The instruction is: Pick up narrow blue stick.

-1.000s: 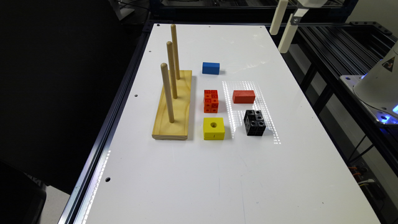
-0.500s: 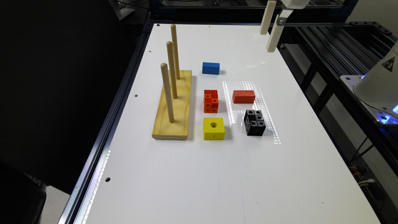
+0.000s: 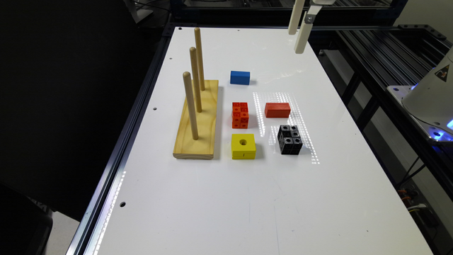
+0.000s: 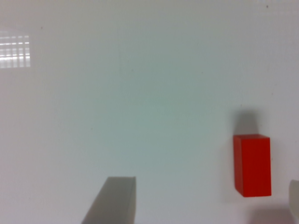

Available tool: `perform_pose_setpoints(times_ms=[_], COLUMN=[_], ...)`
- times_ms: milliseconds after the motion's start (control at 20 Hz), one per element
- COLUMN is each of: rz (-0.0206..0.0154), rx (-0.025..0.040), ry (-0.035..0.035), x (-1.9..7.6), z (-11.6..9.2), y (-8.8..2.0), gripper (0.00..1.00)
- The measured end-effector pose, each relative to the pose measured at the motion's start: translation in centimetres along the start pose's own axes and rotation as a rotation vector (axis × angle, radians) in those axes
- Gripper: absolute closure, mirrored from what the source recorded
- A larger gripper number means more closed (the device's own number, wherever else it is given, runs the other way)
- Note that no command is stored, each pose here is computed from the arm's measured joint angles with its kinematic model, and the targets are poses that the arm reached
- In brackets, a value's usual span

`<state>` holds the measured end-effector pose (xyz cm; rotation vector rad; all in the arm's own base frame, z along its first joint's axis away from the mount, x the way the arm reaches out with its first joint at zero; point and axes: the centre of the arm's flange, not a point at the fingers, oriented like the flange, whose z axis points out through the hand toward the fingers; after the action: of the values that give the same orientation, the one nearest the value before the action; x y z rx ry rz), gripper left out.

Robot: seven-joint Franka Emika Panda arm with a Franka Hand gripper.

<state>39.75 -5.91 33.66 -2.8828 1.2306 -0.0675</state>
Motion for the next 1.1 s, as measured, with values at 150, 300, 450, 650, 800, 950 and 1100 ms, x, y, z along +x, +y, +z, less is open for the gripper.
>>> perform_pose_setpoints(times_ms=[150,300,450,650,800,950,1100], rz=[0.0005,0.0011,0.0001,0.0015,0.0017,0.0019,0.001], rx=[-0.002,-0.0031,-0.0049,-0.0067,-0.0072,-0.0054,-0.0044], ry=[-0.0017,-0.0023,-0.004,-0.0061,-0.0065,-0.0031,-0.0007], x=[0.91,1.93,2.94,3.72,4.13,4.63,5.15], z=[0.1,0.2,0.3,0.5,0.6,0.4,0.4], y=[-0.1,-0.1,-0.2,-0.4,-0.4,-0.1,0.3], gripper=[0.0,0.0,0.0,0.0,0.0,0.0,0.0])
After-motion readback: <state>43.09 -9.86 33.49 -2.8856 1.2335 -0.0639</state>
